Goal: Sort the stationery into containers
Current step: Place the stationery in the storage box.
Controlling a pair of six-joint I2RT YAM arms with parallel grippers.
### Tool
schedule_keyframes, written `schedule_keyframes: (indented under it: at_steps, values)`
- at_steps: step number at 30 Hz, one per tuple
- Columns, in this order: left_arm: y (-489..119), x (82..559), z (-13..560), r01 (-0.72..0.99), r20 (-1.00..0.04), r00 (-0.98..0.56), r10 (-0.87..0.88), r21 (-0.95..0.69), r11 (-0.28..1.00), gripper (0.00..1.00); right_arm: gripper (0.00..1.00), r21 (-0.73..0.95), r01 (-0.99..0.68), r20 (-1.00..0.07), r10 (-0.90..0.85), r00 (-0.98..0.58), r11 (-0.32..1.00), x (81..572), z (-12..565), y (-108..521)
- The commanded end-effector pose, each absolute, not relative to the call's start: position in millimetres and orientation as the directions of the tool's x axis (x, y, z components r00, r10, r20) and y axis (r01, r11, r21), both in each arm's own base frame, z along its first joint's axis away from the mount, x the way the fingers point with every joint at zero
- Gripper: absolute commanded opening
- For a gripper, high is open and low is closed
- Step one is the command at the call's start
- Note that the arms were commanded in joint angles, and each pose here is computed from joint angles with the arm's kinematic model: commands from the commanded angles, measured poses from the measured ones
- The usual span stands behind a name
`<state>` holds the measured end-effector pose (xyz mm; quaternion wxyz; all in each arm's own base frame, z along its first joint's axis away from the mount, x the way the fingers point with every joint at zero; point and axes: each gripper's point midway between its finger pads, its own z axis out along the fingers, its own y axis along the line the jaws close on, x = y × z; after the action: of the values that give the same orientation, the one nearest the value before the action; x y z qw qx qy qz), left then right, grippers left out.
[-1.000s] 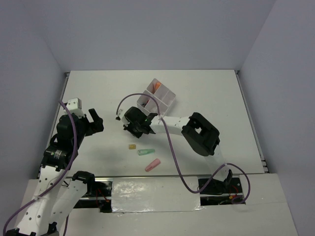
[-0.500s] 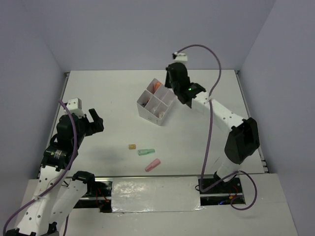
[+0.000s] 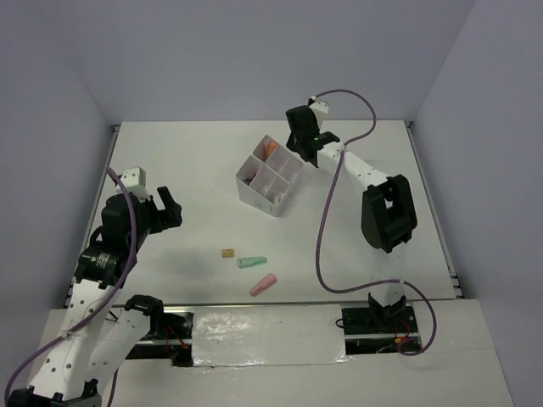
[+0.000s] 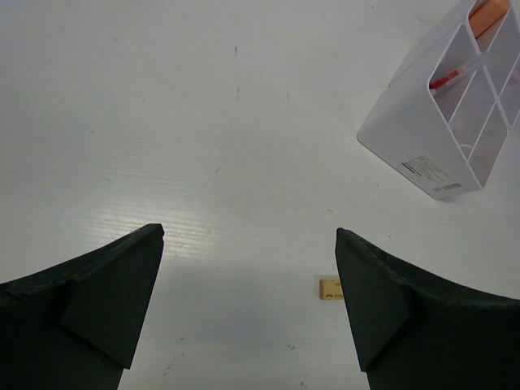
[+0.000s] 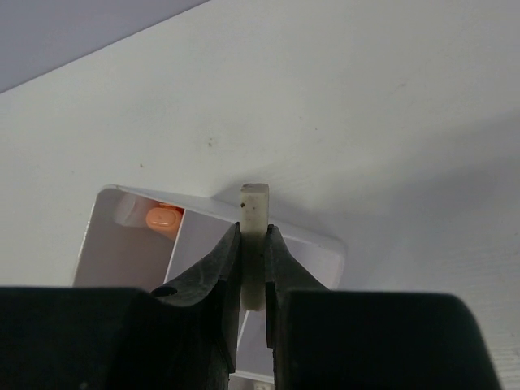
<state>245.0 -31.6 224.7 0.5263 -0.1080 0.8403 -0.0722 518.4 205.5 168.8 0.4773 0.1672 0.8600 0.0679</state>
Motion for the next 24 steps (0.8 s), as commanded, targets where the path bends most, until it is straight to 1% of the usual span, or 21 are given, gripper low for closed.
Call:
schedule_keyframes:
  at_steps: [1, 6, 9, 12, 14, 15, 20, 21, 22, 24]
  values:
    - [-33.0, 250.6, 234.1, -0.075, -0.889, -0.389, -0.242, -0.231, 0.970, 0.99, 0.00, 0.396, 0.208, -0.780, 0.447, -0.438, 0.894, 522.3, 192.8, 226.7]
    - [-34.0, 249.9, 235.1, -0.067, -0.891, -0.385, -0.239, -0.232, 0.970, 0.99, 0.02, 0.414, 0.162, -0.772, 0.439, -0.460, 0.896, 513.5, 182.2, 248.5]
    - [-34.7, 249.7, 234.4, -0.063, -0.891, -0.386, -0.239, -0.233, 0.970, 0.99, 0.06, 0.402, 0.152, -0.759, 0.421, -0.497, 0.903, 515.1, 171.3, 258.0]
    - [-35.2, 248.9, 235.9, -0.059, -0.892, -0.382, -0.242, -0.237, 0.970, 0.99, 0.10, 0.394, 0.148, -0.759, 0.411, -0.505, 0.907, 514.0, 165.3, 263.6]
    - [-35.6, 248.3, 238.3, -0.054, -0.896, -0.373, -0.242, -0.240, 0.969, 0.99, 0.17, 0.394, 0.138, -0.760, 0.407, -0.507, 0.909, 511.0, 165.5, 266.1]
    - [-35.2, 248.1, 237.9, -0.055, -0.896, -0.373, -0.243, -0.240, 0.969, 0.99, 0.20, 0.395, 0.132, -0.760, 0.404, -0.509, 0.909, 509.6, 166.4, 267.9]
    - [-35.8, 247.7, 239.3, -0.049, -0.897, -0.369, -0.242, -0.241, 0.969, 0.99, 0.25, 0.384, 0.138, -0.764, 0.399, -0.508, 0.913, 506.9, 163.8, 265.0]
    - [-36.2, 247.4, 239.0, -0.048, -0.897, -0.371, -0.241, -0.241, 0.969, 0.99, 0.32, 0.383, 0.137, -0.763, 0.397, -0.510, 0.914, 506.6, 163.1, 265.0]
    - [-36.1, 247.4, 239.0, -0.048, -0.897, -0.371, -0.242, -0.241, 0.969, 0.99, 0.42, 0.381, 0.138, -0.763, 0.395, -0.512, 0.914, 506.7, 161.4, 265.1]
    - [-36.2, 247.3, 240.0, -0.047, -0.898, -0.368, -0.242, -0.242, 0.969, 0.99, 0.46, 0.374, 0.137, -0.762, 0.388, -0.518, 0.917, 506.3, 157.8, 265.0]
